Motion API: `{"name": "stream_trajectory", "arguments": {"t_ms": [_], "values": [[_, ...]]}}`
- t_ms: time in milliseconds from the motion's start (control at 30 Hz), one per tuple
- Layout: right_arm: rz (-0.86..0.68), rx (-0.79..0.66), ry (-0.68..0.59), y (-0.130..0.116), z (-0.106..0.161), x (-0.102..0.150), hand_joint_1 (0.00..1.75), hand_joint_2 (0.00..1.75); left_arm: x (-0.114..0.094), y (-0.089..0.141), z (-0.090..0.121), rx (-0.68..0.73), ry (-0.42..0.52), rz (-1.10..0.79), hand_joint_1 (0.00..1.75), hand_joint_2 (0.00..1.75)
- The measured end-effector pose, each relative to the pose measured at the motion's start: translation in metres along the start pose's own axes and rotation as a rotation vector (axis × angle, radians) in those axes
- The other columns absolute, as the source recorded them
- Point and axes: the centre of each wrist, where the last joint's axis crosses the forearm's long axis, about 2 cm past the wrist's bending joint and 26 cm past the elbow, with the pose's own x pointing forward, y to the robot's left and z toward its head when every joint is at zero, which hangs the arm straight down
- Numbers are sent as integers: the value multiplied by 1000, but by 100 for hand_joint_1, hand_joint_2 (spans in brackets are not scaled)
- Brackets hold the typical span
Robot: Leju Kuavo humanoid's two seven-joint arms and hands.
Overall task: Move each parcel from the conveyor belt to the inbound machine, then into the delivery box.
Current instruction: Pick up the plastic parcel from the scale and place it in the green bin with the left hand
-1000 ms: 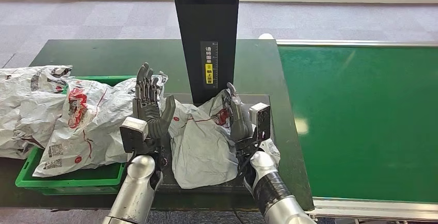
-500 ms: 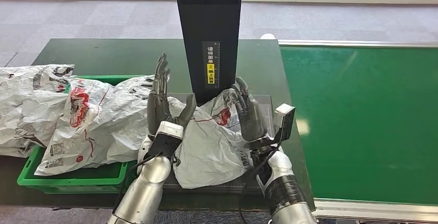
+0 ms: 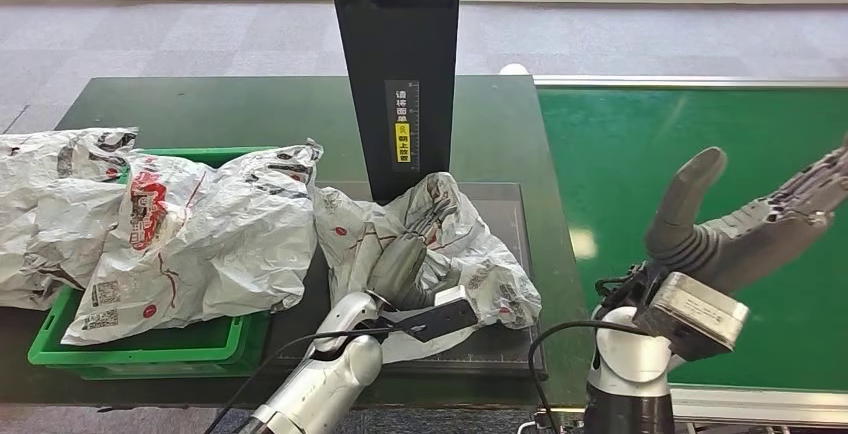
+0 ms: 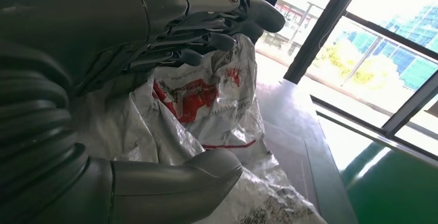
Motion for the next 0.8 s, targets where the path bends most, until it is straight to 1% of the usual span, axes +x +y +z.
{"name": "stream_trajectory", "arguments": {"t_ms": [167,433,533,600,733,800], "values": [[-4,-30,-28,-7,-8,5,0,175,-3,-6,1,-30,19,-2,0,175],[-1,-47,-43,-11,-12,7,0,175,-5,-9,1,-60,42,-28,0,175],[0,-49,-44,-12,-12,7,0,175,-6,-10,1,-67,70,-65,0,175],[1,-51,-45,-13,-13,7,0,175,-6,-11,1,-81,107,-117,0,175],[0,-56,-44,-13,-13,8,0,175,-5,-17,1,-167,192,-296,175,175],[-3,-59,-40,-14,-13,7,0,175,-5,-24,3,-244,204,-375,175,175]]}}
